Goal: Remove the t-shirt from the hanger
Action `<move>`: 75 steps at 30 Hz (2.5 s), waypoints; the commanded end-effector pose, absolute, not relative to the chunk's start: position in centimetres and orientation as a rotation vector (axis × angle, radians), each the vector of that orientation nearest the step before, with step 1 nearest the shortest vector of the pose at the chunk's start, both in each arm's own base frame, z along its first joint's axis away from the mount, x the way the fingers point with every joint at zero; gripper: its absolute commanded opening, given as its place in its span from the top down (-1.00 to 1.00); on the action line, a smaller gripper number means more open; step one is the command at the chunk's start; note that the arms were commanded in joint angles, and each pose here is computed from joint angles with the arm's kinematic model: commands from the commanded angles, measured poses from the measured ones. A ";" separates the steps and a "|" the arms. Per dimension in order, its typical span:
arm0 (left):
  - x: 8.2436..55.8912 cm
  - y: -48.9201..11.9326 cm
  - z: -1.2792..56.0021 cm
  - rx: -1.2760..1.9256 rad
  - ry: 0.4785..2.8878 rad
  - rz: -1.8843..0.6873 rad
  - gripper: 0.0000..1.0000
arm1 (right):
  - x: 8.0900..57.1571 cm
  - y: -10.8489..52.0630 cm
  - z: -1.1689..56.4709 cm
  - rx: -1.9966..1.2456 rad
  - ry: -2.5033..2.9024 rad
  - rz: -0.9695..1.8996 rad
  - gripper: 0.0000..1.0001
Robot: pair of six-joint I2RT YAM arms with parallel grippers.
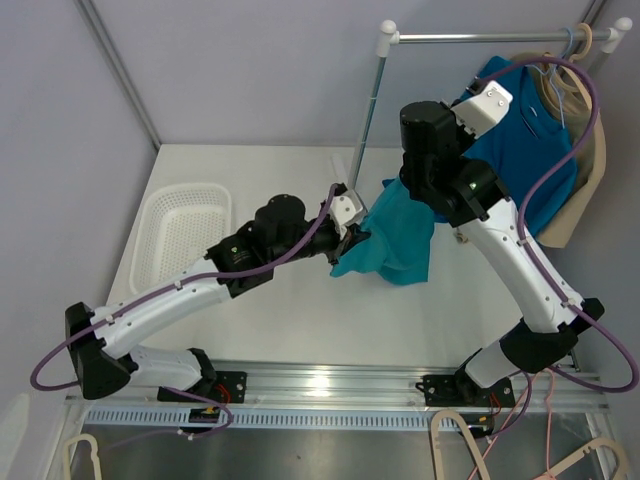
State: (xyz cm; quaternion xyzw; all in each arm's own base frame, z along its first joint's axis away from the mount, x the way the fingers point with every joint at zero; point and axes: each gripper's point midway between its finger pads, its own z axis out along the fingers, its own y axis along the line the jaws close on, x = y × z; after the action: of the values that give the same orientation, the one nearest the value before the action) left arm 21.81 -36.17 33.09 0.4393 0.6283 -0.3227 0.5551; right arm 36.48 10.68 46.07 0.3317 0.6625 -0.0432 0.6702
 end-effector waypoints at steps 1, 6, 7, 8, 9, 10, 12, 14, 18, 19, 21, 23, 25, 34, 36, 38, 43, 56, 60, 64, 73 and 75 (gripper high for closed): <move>19.5 -36.7 35.1 1.069 1.423 -0.857 0.99 | 35.8 8.6 49.0 0.841 1.376 -0.065 1.00; 10.8 -34.3 38.6 1.161 1.188 -1.155 0.99 | 38.1 5.3 46.9 0.885 1.419 -0.104 1.00; 10.1 -33.9 38.0 1.177 1.185 -1.169 0.99 | 38.4 3.3 46.1 0.915 1.439 -0.141 1.00; 9.6 -33.5 38.3 1.180 1.170 -1.178 0.99 | 38.7 2.7 45.6 0.930 1.451 -0.129 1.00; 8.9 -33.2 38.2 1.193 1.156 -1.190 0.99 | 39.2 2.6 45.1 0.942 1.470 -0.086 1.00; 7.9 -32.5 37.9 1.223 1.132 -1.216 0.99 | 39.4 1.3 44.3 0.966 1.481 -0.107 1.00; 6.9 -31.8 37.8 1.245 1.098 -1.235 0.99 | 40.2 1.0 43.4 0.978 1.518 -0.066 1.00; 6.7 -31.6 36.6 1.252 1.103 -1.236 0.99 | 40.6 -0.3 42.8 1.010 1.539 -0.055 1.00; 8.6 -33.3 33.9 1.259 1.222 -1.190 0.99 | 40.9 1.1 43.4 0.983 1.605 0.134 1.00; 8.9 -33.9 33.2 1.270 1.245 -1.185 0.99 | 40.9 2.5 43.5 0.957 1.643 0.228 1.00; 10.7 -35.8 32.0 1.221 1.285 -1.166 0.99 | 40.7 3.4 44.4 0.933 1.667 0.299 1.00; 13.6 -36.8 31.4 1.082 1.367 -1.121 0.99 | 39.7 5.8 43.8 0.861 1.777 0.380 1.00; 15.6 -37.6 31.7 0.998 1.410 -1.106 0.99 | 37.5 8.6 43.7 0.771 1.850 0.437 1.00; 28.0 -35.5 32.8 0.498 1.791 -0.942 0.99 | 33.4 15.7 43.7 0.255 1.893 0.491 1.00; 28.7 -34.1 34.6 0.446 1.806 -0.913 0.99 | 34.9 15.0 45.2 0.177 1.815 0.433 1.00; 28.9 -32.8 37.1 0.434 1.788 -0.907 0.99 | 36.7 13.4 46.3 0.184 1.773 0.389 1.00; 28.6 -29.5 45.4 0.446 1.680 -0.941 0.99 | 39.9 12.2 48.8 0.104 1.690 0.351 1.00; 27.8 -11.0 67.2 0.188 1.070 -0.428 0.99 | 46.7 14.4 51.2 -0.143 1.510 0.458 1.00; 27.5 -6.9 68.7 0.127 1.011 -0.325 0.99 | 47.9 14.2 51.6 -0.136 1.490 0.485 1.00; 31.0 -3.5 67.2 0.060 1.080 -0.330 0.98 | 49.1 14.7 51.5 -0.165 1.486 0.500 1.00; 36.3 -1.0 65.2 0.016 1.158 -0.463 0.99 | 50.6 14.4 52.1 -0.147 1.447 0.478 1.00; 37.6 -0.5 62.6 -0.016 1.209 -0.465 0.99 | 51.3 15.1 50.8 -0.165 1.489 0.503 1.00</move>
State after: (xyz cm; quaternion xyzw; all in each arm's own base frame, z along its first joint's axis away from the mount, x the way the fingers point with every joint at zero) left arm 38.77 0.32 62.76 -0.0151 0.5673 -0.1884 0.8015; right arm 50.68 14.56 49.89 -0.0584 0.6811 0.2177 0.6966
